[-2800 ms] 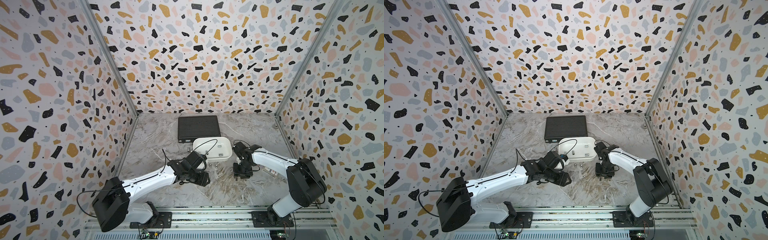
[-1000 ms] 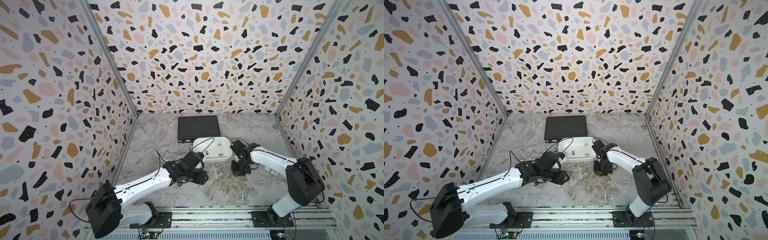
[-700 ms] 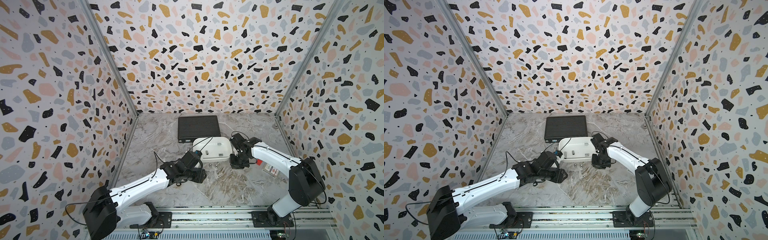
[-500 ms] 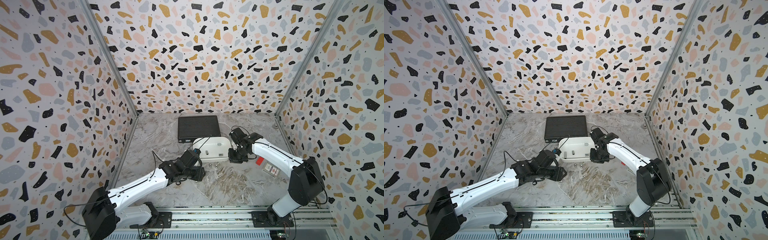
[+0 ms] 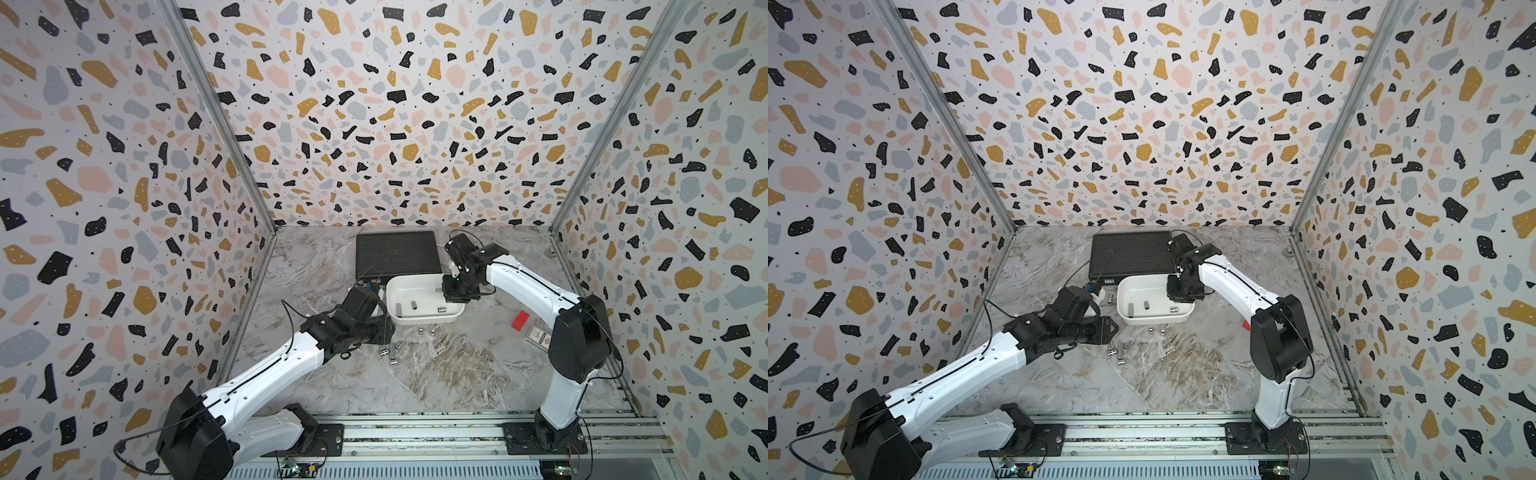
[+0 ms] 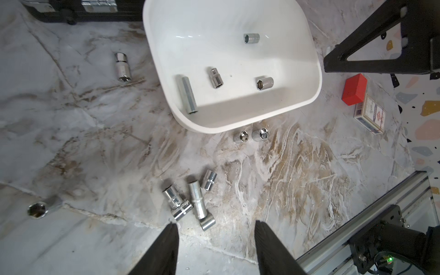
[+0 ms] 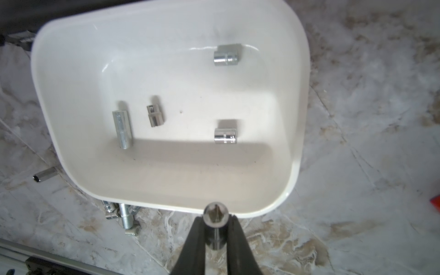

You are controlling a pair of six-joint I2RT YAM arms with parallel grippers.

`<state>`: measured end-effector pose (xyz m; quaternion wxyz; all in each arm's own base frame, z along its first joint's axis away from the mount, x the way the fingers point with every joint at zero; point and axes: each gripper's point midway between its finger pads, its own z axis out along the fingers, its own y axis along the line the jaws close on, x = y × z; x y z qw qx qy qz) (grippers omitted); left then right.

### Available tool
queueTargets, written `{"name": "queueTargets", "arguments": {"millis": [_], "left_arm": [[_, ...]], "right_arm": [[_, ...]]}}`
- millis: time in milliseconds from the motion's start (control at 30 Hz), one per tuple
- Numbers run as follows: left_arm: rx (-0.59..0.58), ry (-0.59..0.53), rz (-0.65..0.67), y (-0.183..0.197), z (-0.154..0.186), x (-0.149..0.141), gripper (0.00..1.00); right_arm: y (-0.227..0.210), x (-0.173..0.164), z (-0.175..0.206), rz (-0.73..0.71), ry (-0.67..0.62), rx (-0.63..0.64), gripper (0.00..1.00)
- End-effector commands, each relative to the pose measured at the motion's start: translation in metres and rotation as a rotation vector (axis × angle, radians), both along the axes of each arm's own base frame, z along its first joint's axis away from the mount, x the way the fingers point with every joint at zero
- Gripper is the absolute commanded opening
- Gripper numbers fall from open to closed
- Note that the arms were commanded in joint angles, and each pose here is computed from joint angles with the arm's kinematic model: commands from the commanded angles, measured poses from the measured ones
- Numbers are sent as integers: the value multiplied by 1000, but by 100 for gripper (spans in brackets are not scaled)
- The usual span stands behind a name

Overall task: Put the socket on the desktop into the storage box
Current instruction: Pick up the socket head at the center of the board, then place the socket head in the storage box.

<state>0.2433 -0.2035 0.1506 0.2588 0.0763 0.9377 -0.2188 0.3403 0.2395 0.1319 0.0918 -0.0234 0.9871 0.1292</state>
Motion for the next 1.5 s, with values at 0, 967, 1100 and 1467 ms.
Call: {"name": "queueTargets", "arguments": {"millis": [0,967,1100,1467], "left_arm": [[-23,-63,18,3,23,16,55],[-38,-2,85,19,3,36,55],[-36,4,95,22,1,35,55],[-37,8,104,24,1,33,55]], "right_arm": [[6,11,11,16,-18,7,12],[59,69,-46,37,54,53,15],[60,68,-47,40,55,56,18],[61,65,-32,53,32,66,33]]}}
